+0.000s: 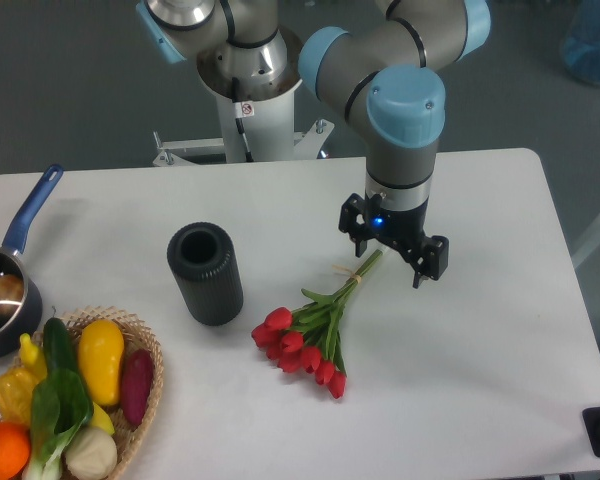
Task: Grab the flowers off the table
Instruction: 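Lower the open gripper down onto the stems of the red tulips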
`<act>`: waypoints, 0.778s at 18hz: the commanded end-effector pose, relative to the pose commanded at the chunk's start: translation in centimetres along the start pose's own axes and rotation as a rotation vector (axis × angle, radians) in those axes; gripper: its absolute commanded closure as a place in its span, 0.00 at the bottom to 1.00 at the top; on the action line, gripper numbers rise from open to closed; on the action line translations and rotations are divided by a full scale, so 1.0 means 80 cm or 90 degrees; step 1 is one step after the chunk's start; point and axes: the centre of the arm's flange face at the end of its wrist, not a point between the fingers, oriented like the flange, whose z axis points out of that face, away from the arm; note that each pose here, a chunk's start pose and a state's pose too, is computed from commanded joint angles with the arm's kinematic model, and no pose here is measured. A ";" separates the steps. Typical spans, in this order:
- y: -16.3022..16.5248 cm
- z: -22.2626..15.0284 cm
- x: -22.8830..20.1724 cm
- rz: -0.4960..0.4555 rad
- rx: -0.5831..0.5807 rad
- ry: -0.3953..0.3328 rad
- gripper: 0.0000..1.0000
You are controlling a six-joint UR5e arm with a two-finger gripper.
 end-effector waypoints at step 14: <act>-0.020 0.095 0.079 0.031 -0.019 0.104 0.00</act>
